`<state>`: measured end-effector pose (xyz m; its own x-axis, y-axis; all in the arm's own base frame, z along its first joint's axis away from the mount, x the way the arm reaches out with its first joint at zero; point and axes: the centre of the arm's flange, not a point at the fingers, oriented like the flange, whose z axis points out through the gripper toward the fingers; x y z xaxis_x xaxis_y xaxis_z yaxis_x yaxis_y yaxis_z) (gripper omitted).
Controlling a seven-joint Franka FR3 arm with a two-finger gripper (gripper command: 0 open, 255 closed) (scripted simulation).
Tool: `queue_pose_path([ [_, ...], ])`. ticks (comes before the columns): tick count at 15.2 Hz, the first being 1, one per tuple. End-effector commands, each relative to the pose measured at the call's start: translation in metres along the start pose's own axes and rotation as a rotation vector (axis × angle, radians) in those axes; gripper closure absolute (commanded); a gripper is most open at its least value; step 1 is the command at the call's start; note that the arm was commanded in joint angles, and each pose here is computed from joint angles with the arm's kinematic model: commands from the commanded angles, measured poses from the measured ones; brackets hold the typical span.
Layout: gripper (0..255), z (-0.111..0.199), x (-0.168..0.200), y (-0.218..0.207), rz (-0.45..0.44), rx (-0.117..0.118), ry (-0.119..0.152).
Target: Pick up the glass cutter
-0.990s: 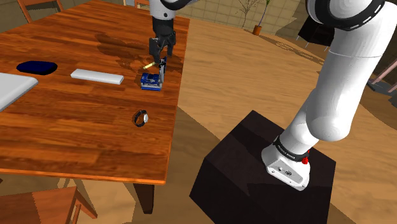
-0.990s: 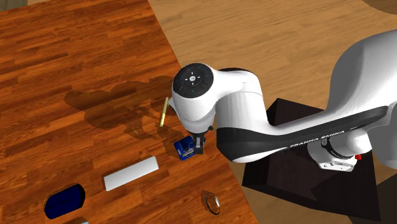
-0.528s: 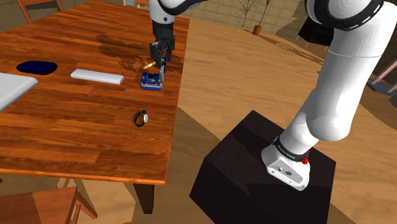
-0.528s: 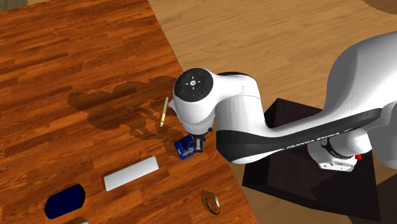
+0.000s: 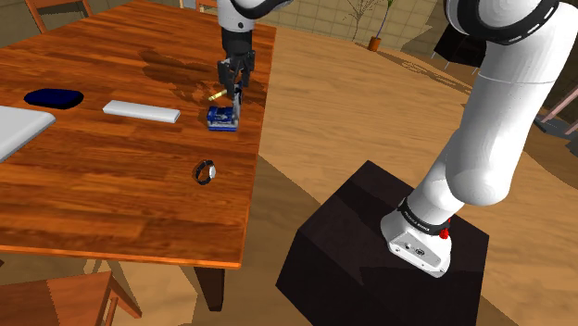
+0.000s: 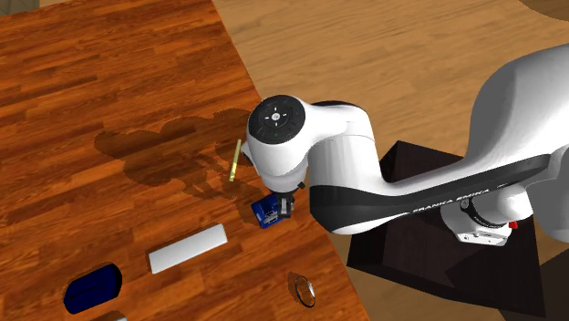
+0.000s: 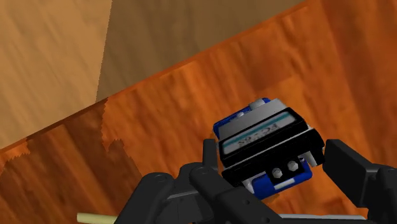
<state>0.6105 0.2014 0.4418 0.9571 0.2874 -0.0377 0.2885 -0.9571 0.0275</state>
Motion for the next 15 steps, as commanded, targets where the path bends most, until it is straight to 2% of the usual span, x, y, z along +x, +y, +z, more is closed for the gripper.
queue_pose_path([
  [1,255,-0.009,-0.001,0.000,0.000,0.000,0.000],
  [13,255,-0.072,-0.003,0.002,0.000,0.000,0.000],
  [15,255,-0.073,-0.003,0.002,0.000,0.000,0.000],
])
